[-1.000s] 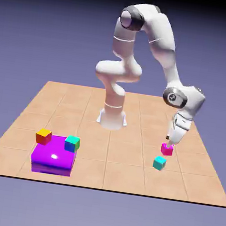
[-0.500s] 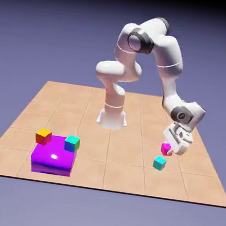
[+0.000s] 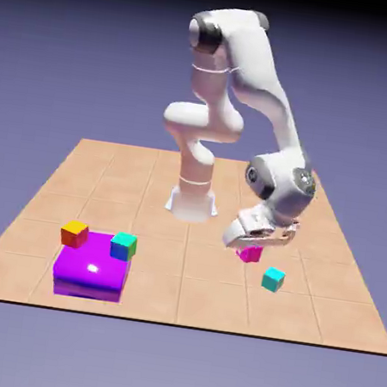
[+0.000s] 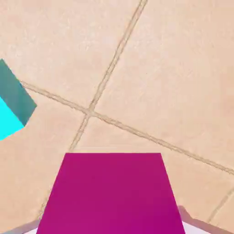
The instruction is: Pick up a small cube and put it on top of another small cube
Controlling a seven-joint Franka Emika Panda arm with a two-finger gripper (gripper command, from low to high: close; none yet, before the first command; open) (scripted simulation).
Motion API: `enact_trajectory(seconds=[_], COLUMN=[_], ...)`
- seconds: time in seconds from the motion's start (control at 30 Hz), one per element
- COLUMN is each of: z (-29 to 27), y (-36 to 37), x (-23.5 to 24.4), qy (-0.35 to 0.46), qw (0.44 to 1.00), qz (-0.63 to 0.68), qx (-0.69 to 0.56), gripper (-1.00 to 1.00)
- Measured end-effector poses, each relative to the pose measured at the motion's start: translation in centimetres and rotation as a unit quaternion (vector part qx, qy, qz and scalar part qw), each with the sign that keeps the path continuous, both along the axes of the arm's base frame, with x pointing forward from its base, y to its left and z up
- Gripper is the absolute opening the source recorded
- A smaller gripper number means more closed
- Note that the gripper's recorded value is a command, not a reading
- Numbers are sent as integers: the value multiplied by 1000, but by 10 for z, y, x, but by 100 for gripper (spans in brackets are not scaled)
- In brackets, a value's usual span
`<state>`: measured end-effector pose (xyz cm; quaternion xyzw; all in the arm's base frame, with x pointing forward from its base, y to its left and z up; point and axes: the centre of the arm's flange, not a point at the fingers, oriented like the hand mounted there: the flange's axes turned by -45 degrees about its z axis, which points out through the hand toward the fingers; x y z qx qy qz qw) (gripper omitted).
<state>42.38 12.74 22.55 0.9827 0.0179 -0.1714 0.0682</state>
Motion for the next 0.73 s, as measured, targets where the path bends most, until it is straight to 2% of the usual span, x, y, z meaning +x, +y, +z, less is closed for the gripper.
enact_trajectory(seconds=[0.1,0.2,0.3,0.47,0.5,0.6,0.63,0.73], z=[18,38,60,98,98,47,32,49], y=[-79,-161,-238,-355,-347,-324,-329,-334], x=[22,29,23,-15,-11,-3,-7,-7], qy=[-14,-24,-29,-26,-25,-24,-25,-25], qw=[978,914,816,597,605,612,603,603], qz=[-207,-404,-577,-799,-793,-787,-794,-794], qx=[4,13,28,70,70,71,70,70], gripper=[-100,-100,-100,-100,-100,-100,100,100])
